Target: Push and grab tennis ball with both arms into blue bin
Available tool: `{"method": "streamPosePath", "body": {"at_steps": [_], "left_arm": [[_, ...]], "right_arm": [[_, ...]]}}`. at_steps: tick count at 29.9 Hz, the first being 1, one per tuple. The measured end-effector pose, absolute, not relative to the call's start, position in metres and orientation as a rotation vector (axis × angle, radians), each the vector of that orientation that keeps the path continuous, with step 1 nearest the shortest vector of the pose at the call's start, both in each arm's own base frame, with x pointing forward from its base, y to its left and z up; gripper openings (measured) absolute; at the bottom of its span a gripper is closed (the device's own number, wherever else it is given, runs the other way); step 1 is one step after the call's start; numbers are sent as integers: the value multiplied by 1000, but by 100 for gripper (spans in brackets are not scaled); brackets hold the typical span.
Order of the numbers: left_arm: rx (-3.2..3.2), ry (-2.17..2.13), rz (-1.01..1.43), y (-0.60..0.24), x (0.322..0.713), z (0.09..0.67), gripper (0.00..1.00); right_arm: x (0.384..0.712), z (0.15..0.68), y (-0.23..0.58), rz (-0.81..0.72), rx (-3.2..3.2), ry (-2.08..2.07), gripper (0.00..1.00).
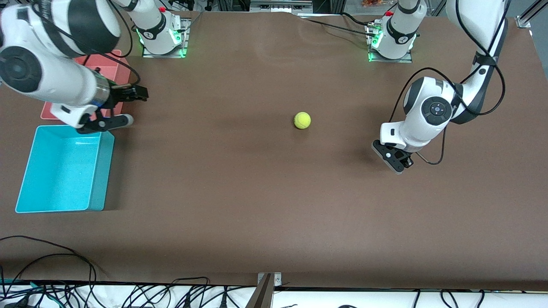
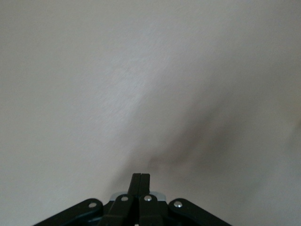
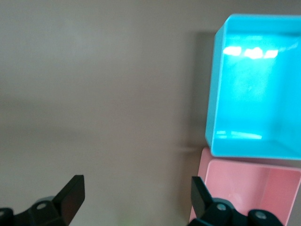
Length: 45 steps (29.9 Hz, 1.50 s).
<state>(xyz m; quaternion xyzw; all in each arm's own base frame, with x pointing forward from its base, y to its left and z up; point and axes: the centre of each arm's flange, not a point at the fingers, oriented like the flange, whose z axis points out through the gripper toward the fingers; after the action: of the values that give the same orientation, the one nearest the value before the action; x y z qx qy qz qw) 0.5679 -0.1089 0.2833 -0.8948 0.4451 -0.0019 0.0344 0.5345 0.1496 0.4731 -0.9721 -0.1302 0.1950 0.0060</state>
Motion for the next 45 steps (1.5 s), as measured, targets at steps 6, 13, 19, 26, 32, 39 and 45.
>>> {"method": "streamPosePath", "body": {"at_steps": [6,13,19,26,32,39,45], "left_arm": [[-2727,1386,7,-94,567,306,1],[-2686,1405,0,-66,565,329,1],[-2638,1421,3,-61,560,337,1],[-2620,1410,-55,-61,557,363,1],[-2608,1391,-87,-59,550,395,1],[-2599,1365,-105,-57,537,436,3],[-2593,1345,-132,-55,530,458,10]], "right_arm": [[514,442,203,660,-3012,-459,100],[476,387,281,680,-2972,-487,100],[439,356,344,628,-3044,-406,100],[406,331,400,547,-3098,-332,100],[391,306,433,459,-3119,-255,100],[382,276,461,338,-3109,-192,100],[377,254,477,263,-3097,-139,100]]}}
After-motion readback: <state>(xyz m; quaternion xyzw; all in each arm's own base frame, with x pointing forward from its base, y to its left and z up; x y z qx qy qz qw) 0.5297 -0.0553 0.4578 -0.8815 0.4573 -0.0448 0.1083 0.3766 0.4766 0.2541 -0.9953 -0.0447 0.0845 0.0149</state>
